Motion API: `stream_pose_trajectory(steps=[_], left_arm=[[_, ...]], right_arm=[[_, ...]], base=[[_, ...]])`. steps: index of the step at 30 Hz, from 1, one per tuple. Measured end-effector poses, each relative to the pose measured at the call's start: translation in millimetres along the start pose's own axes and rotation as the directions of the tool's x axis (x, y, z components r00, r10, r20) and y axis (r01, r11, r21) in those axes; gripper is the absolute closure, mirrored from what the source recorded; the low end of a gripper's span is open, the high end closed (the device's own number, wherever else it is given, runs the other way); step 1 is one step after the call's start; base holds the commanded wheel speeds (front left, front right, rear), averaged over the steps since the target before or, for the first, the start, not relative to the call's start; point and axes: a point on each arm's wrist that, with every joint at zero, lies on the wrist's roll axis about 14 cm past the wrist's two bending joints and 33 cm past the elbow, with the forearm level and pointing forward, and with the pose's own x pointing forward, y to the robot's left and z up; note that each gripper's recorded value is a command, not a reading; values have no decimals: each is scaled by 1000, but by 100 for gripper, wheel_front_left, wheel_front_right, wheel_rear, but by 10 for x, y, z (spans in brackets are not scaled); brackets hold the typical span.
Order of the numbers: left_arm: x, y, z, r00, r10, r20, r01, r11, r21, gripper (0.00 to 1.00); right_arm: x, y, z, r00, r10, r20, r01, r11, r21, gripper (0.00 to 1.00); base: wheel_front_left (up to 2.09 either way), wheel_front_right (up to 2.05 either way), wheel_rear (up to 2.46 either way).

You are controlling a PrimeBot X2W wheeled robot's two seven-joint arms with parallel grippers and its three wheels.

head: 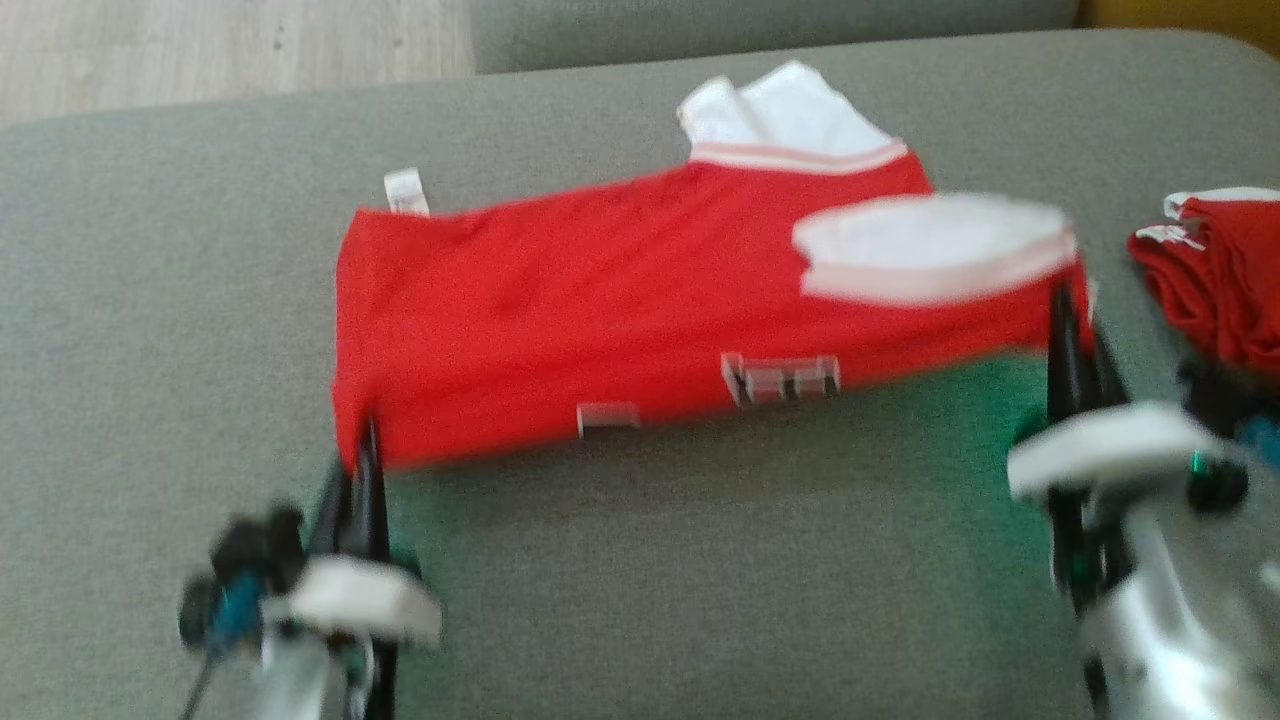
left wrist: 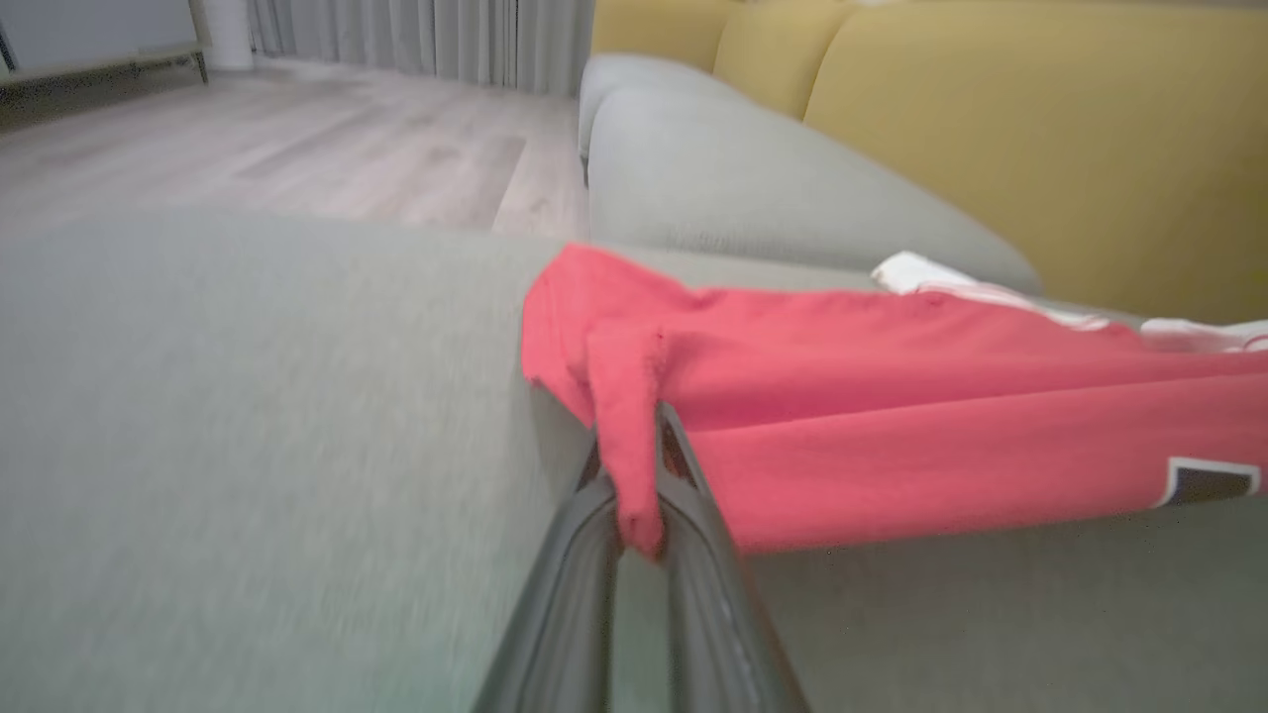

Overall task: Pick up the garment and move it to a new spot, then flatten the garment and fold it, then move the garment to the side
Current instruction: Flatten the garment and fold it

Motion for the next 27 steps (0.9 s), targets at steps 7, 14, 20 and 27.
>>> stream_pose_trajectory(steps=[7, 14, 20, 27], left_arm=[[-502, 88, -662, 982, 44, -185, -52, 998, -37, 55], [-180, 56, -426, 993, 19, -119, -19, 1000, 0, 0], [519, 219, 176, 996, -49, -79, 62, 984, 168, 0], [1027, 381, 191, 955, -60, -290, 131, 964, 233, 0]], right_arm=[[-640, -285, -784, 969, -84, -234, 92, 996, 22, 10], [-362, -251, -572, 983, -65, -170, 62, 998, -24, 0], [146, -58, -242, 995, 12, -97, -23, 994, -110, 0], [548, 228, -276, 987, 101, -123, -120, 980, -156, 0]], base=[[0, 0, 0], [0, 0, 0], [0, 0, 0], [0, 0, 0]])
